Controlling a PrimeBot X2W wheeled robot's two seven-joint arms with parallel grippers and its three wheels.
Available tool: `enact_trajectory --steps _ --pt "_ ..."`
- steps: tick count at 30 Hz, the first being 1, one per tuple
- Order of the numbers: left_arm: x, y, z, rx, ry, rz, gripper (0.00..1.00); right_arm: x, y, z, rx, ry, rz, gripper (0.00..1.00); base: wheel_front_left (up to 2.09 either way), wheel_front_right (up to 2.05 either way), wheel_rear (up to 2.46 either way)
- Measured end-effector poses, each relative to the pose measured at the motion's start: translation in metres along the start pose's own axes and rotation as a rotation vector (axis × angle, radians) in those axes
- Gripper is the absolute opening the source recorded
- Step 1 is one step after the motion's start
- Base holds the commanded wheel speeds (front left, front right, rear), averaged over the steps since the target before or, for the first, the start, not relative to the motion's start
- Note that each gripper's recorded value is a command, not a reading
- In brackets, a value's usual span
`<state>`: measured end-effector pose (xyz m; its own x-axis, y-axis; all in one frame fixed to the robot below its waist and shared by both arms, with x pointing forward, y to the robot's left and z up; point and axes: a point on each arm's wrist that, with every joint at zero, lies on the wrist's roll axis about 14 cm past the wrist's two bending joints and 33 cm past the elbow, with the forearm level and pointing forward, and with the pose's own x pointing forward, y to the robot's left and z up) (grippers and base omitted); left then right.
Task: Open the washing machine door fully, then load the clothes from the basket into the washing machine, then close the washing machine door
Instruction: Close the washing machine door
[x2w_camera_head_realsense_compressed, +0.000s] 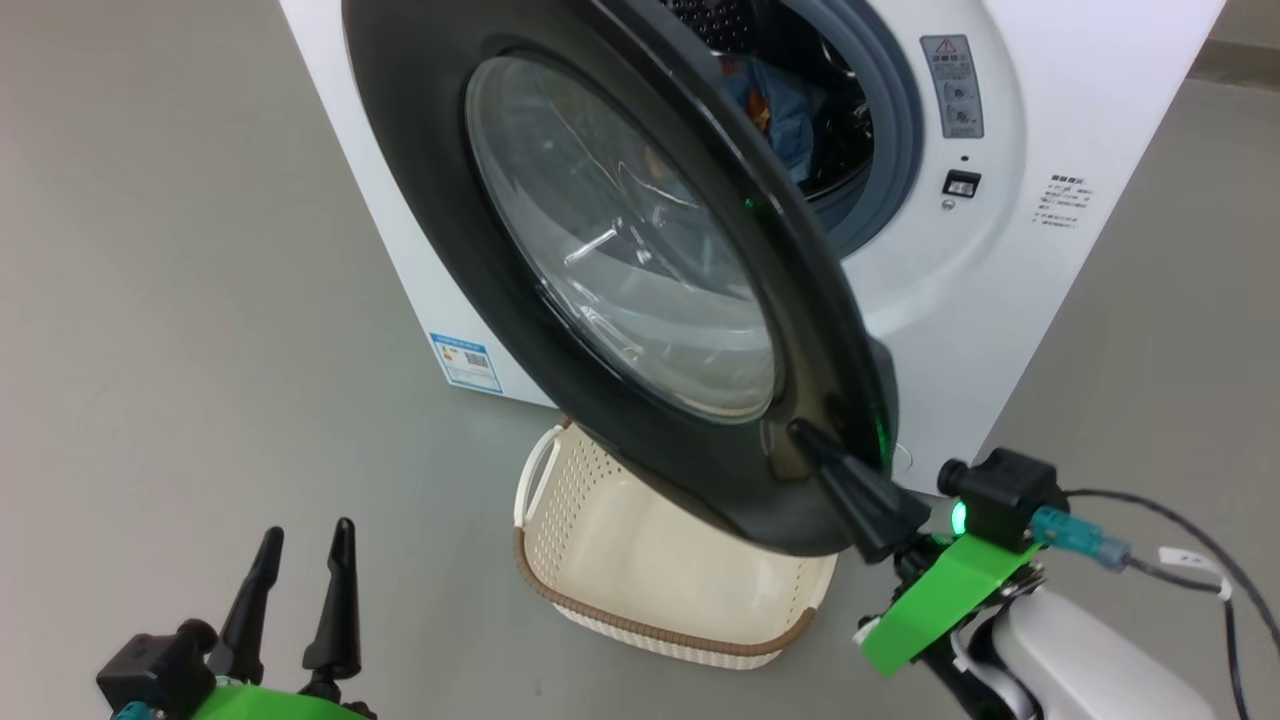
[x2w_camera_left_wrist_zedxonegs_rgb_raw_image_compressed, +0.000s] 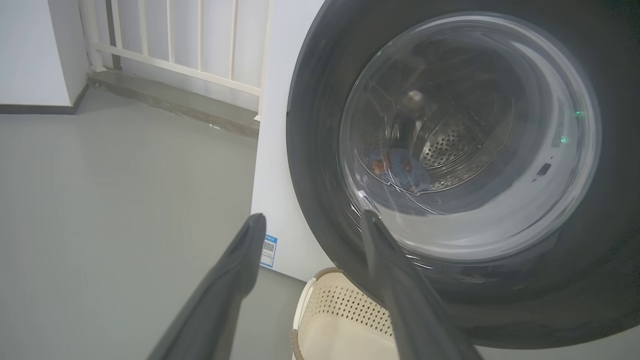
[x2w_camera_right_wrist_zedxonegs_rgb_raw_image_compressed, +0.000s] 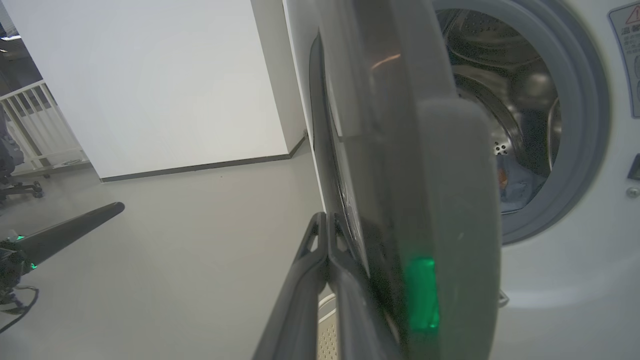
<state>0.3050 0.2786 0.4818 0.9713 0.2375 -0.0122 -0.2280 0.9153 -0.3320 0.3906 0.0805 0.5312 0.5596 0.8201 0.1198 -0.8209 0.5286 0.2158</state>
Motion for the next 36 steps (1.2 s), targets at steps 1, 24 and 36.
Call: enact_trajectory --steps 1,24,36 --pt "0.000 0.001 -0.001 0.001 0.003 0.002 1.00 0.001 -0.003 0.001 -0.002 -0.001 -0.005 0.00 0.00 0.00 0.00" --pt "0.051 -0.009 -0.017 0.042 0.061 -0.018 1.00 0.034 -0.140 0.048 -0.065 -0.142 -0.194 0.00 0.00 0.00 0.00" --pt "0.084 -0.014 -0.027 0.073 0.082 -0.032 1.00 0.069 -0.184 0.054 -0.102 -0.169 -0.183 0.00 0.00 0.00 0.00"
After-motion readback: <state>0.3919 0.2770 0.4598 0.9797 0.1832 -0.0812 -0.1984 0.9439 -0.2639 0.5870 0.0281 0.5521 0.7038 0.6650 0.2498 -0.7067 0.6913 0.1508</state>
